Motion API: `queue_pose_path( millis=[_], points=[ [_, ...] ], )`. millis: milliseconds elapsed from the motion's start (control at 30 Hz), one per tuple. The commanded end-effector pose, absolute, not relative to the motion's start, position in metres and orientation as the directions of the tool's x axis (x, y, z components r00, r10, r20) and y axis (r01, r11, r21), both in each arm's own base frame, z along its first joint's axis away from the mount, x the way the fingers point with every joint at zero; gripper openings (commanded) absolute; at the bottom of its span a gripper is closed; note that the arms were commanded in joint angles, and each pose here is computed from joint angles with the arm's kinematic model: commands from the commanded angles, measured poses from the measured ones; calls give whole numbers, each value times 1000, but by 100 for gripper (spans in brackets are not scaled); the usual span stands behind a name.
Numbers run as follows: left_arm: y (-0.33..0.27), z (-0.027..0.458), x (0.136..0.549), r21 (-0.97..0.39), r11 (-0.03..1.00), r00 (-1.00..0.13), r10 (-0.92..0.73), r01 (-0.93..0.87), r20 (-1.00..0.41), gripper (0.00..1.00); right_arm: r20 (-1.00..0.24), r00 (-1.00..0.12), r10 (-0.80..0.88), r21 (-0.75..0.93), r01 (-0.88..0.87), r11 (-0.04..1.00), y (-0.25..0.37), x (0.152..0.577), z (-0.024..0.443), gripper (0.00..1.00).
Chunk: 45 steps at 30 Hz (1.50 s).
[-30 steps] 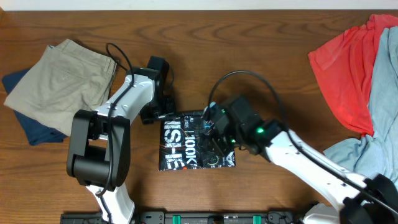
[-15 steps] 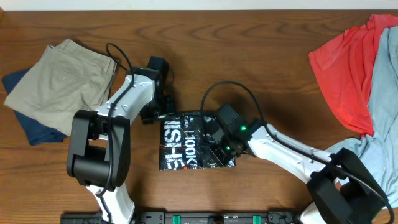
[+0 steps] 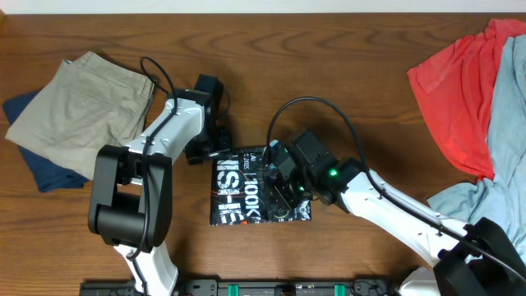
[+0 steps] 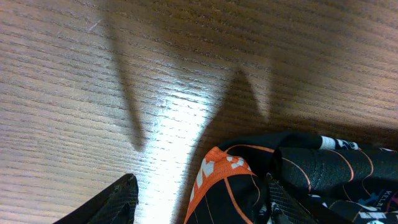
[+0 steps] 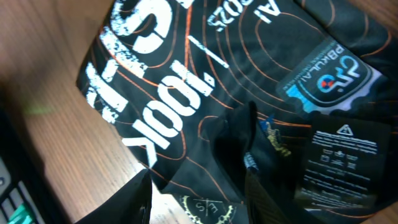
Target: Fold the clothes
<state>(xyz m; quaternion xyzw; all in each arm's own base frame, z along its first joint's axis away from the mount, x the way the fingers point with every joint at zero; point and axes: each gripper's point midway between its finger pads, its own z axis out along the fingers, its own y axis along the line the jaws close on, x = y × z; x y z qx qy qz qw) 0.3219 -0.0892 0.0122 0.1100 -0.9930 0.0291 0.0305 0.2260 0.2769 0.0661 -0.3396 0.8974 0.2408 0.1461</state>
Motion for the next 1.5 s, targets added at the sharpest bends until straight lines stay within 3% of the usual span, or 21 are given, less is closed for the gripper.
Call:
queue_pose_path(
  millis=[0, 167, 200, 267, 300, 467, 633, 733, 800, 867, 900, 1000, 1167, 1267, 1333, 1467],
  points=[
    [-86, 6, 317, -29, 979, -976, -200, -204, 88, 66, -398, -734, -550, 309, -672, 673, 274, 229, 51, 46],
    [-86, 6, 317, -29, 979, -976, -200, -204, 89, 66, -344, -747, -569, 314, -662, 680, 276, 227, 25, 42],
    [-86, 6, 317, -29, 979, -976, -200, -204, 89, 66, -333, -749, -572, 318, -661, 680, 276, 226, 21, 36],
    [-86, 6, 317, -29, 979, -976, -200, -204, 89, 66, -308, -756, -578, 321, -654, 684, 273, 222, 16, 2],
    [-86, 6, 316, -29, 979, -976, -200, -204, 89, 66, -292, -760, -581, 322, -650, 689, 270, 219, 15, 1],
    [-86, 6, 316, -28, 979, -976, -200, -204, 89, 66, -188, -792, -581, 327, -609, 723, 244, 200, 25, 1],
    [-86, 6, 317, -29, 979, -976, -200, -204, 89, 66, -110, -827, -552, 226, -562, 796, 202, 196, 35, 3],
    [-86, 6, 316, -29, 979, -976, -200, -204, 90, 66, -83, -837, -541, 115, -547, 829, 179, 202, 33, 17],
    [-86, 6, 316, -28, 979, -976, -200, -204, 90, 66, -82, -842, -533, 87, -539, 838, 173, 206, 32, 19],
    [-86, 6, 316, -28, 979, -976, -200, -204, 90, 66, -87, -844, -528, 86, -535, 841, 172, 208, 32, 40],
    [-86, 6, 316, -28, 979, -976, -200, -204, 90, 66, -90, -845, -528, 86, -534, 841, 173, 209, 32, 43],
    [-86, 6, 316, -28, 979, -976, -200, -204, 90, 66, -98, -850, -517, 92, -525, 846, 175, 210, 33, 42],
    [-86, 6, 316, -28, 979, -975, -200, -204, 92, 66, -117, -854, -507, 208, -521, 828, 194, 204, 44, 28],
    [-86, 6, 316, -28, 979, -975, -200, -204, 91, 66, -181, -844, -505, 324, -536, 780, 219, 205, 65, 30],
    [-86, 6, 316, -28, 979, -975, -200, -204, 92, 66, -227, -835, -501, 375, -550, 746, 231, 206, 75, 36],
    [-86, 6, 316, -28, 979, -975, -200, -204, 92, 66, -231, -831, -506, 343, -557, 757, 230, 210, 71, 38]
  ],
)
